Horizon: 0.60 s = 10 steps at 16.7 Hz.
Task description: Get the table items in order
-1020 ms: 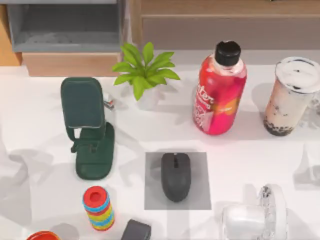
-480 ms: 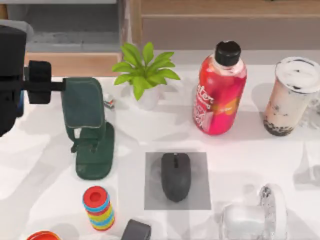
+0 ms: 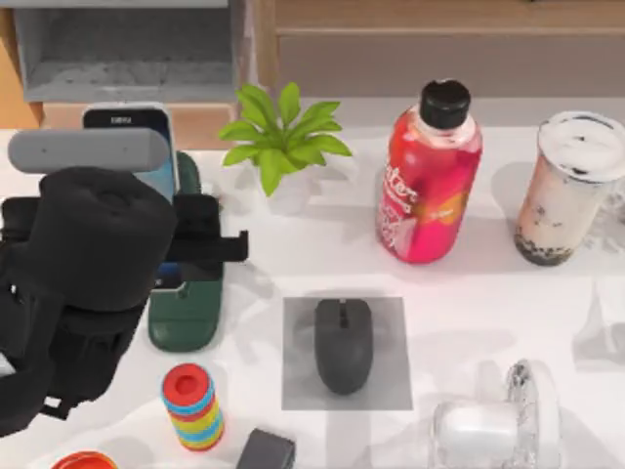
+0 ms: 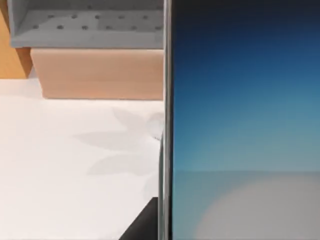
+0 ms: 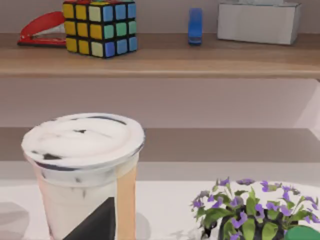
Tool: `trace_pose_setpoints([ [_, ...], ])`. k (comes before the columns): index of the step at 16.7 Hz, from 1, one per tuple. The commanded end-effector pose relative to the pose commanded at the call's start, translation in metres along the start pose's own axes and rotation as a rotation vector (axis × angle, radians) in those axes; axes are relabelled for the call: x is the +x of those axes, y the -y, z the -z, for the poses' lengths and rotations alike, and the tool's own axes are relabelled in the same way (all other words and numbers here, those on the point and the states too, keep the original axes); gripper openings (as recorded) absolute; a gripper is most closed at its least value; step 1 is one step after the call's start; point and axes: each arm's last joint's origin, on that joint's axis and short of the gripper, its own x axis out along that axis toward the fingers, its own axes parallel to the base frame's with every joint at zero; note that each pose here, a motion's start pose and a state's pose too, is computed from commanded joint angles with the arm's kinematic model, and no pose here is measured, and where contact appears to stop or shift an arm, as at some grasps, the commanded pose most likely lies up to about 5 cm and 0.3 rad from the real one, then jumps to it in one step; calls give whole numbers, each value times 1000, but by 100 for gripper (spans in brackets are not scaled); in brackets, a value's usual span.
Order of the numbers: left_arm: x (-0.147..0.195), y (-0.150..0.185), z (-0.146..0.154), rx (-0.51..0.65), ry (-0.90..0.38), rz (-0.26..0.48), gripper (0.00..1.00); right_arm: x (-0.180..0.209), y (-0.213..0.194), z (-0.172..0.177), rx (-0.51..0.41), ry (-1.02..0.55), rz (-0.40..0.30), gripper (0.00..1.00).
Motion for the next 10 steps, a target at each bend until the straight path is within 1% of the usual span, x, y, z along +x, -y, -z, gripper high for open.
trace_pose_setpoints([
  [6, 0, 1, 1, 5, -3, 1, 0, 0, 0, 0, 0, 0, 0, 100],
  [10, 2, -2, 3, 17, -1, 28, 0, 0, 0, 0, 0, 0, 0, 100],
])
